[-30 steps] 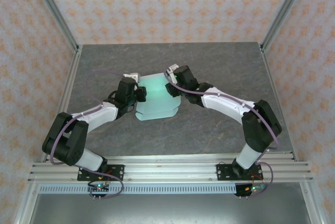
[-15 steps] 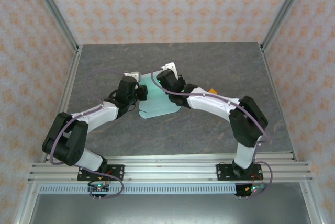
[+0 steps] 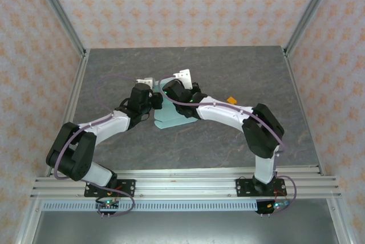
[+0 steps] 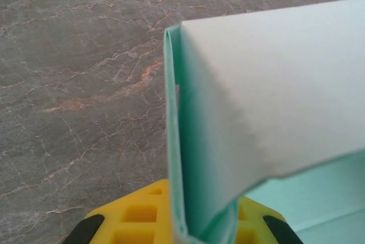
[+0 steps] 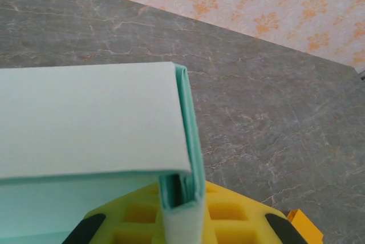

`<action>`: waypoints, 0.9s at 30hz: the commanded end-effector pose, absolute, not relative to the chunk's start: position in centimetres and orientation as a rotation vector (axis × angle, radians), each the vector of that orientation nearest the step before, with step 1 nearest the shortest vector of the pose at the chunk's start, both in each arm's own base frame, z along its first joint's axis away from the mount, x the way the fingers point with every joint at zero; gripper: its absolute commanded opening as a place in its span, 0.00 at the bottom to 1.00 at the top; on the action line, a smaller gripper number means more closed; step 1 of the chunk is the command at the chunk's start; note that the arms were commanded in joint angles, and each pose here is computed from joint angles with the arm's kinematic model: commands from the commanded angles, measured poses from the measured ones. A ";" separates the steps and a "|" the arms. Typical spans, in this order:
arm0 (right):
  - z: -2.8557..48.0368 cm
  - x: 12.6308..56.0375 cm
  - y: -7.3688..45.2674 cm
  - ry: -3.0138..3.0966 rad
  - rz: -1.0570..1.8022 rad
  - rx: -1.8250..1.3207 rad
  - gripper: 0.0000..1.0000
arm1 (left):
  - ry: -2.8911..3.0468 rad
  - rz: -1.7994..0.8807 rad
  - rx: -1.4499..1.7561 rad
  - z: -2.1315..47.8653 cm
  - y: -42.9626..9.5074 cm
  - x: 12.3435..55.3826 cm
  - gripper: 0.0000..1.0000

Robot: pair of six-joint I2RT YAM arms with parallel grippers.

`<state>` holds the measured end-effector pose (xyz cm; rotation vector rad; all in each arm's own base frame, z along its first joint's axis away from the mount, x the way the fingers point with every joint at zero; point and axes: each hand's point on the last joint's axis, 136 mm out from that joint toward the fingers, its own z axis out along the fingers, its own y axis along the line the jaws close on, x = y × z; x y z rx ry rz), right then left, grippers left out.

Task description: Fold the paper box

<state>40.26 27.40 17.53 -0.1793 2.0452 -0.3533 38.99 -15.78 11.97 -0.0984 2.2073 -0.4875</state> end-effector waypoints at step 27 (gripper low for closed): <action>17.0 37.9 30.9 2.214 0.067 -0.339 0.64 | 2.248 -0.379 -0.144 11.5 -14.5 39.6 0.00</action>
